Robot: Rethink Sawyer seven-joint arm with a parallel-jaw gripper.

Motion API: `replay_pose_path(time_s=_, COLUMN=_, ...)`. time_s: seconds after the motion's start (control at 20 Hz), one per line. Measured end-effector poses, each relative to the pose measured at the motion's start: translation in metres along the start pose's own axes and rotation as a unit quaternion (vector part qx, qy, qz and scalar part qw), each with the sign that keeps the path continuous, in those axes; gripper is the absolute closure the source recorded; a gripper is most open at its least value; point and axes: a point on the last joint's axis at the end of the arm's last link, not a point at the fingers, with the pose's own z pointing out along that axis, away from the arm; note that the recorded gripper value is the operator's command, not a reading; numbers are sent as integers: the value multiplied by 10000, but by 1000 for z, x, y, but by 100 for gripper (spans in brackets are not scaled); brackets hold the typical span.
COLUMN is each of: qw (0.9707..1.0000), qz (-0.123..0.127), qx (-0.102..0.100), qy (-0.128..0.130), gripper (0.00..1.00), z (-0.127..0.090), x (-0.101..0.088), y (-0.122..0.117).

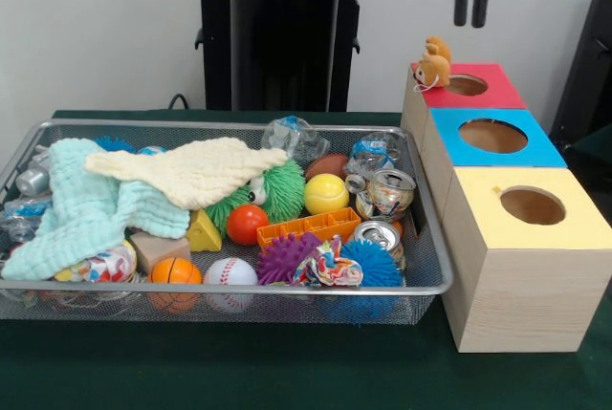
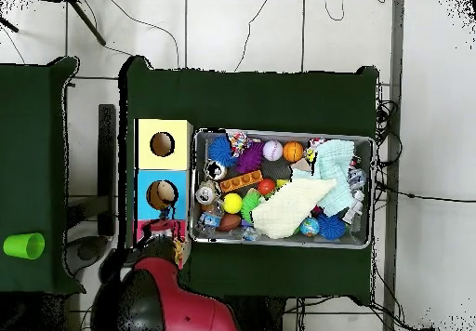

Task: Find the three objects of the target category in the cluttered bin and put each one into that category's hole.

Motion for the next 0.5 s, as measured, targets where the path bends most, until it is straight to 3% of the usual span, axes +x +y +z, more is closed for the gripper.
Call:
replay_pose_path(time_s=0.25, qw=9991, qz=-381, qx=-21, qy=-162, gripper=0, z=9, x=-25, y=-11)
replay_pose_path(time_s=0.35, qw=9974, qz=-683, qx=-3, qy=-212, gripper=0, z=10, x=-33, y=-19)
replay_pose_path(time_s=0.5, qw=9918, qz=-1244, qx=24, qy=-306, gripper=0, z=13, x=-53, y=-30)
